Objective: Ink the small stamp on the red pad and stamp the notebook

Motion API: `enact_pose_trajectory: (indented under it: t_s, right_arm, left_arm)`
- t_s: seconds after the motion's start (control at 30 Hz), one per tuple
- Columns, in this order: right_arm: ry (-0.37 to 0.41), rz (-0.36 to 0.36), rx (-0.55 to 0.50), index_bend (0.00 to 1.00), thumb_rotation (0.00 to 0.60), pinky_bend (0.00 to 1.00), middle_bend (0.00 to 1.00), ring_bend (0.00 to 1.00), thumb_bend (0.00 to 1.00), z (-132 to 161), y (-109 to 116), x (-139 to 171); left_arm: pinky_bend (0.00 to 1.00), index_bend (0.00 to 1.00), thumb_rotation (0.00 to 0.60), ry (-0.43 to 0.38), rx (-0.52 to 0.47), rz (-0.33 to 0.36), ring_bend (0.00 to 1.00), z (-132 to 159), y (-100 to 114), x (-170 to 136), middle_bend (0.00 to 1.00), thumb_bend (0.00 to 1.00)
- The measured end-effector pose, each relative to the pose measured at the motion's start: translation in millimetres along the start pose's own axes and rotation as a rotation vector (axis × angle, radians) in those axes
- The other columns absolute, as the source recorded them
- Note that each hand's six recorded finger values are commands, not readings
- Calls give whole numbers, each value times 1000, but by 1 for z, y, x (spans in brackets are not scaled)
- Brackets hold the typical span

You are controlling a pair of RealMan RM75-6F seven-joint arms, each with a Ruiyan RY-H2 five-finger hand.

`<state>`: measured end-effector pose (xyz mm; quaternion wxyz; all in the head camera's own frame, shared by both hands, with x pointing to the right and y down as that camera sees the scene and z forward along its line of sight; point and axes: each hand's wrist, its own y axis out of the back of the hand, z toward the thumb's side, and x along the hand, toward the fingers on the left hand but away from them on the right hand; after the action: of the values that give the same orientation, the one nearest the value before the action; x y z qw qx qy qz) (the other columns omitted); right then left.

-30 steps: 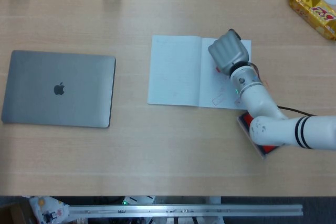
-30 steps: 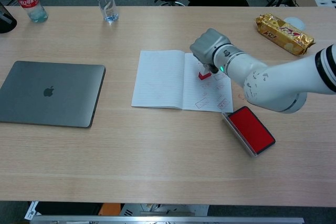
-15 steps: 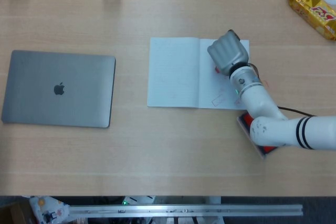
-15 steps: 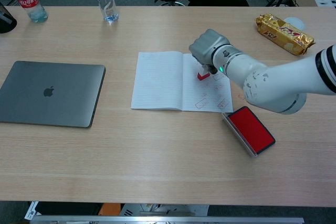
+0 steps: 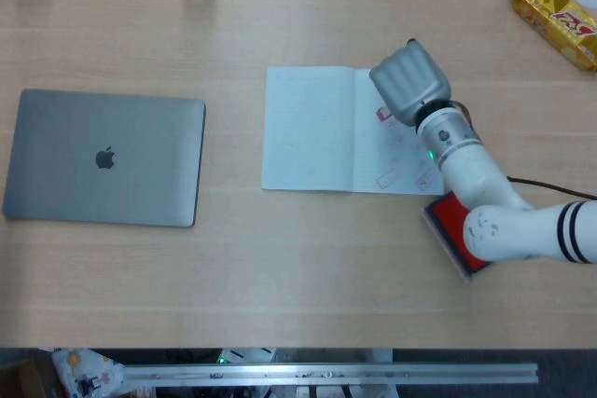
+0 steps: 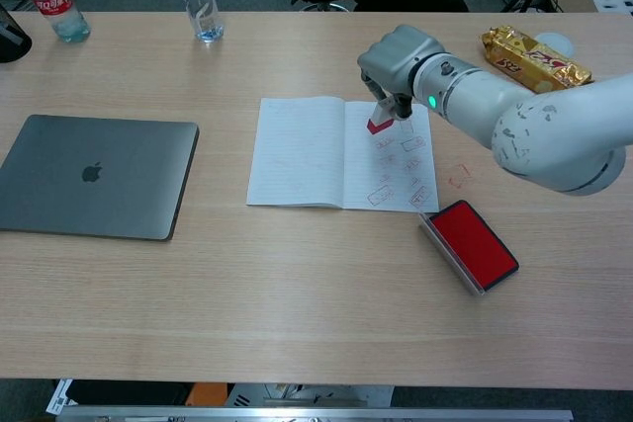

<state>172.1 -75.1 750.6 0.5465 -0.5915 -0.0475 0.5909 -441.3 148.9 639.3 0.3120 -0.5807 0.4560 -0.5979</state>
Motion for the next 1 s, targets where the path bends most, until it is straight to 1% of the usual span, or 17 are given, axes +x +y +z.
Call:
enact_pose_trajectory:
  t_s: [0.23,0.43,1.0]
  right_arm:
    - [51,2,37,878,600,380,692,508,461,22,-1,2]
    - [70,7,72,880,600,380,693,508,462,39,-5,-2]
    - [70,26,115,893,600,380,699,511,462,49,-18,-12]
  left_arm:
    - [89,0,600,-1,0,-4,28,0,0,0,0,212]
    - [89,0,600,10,-1,-7,28,-3,-1,-2,0,212]
    - [89,0,600,27,-8,-14,28,-10,-4,-3,0,212]
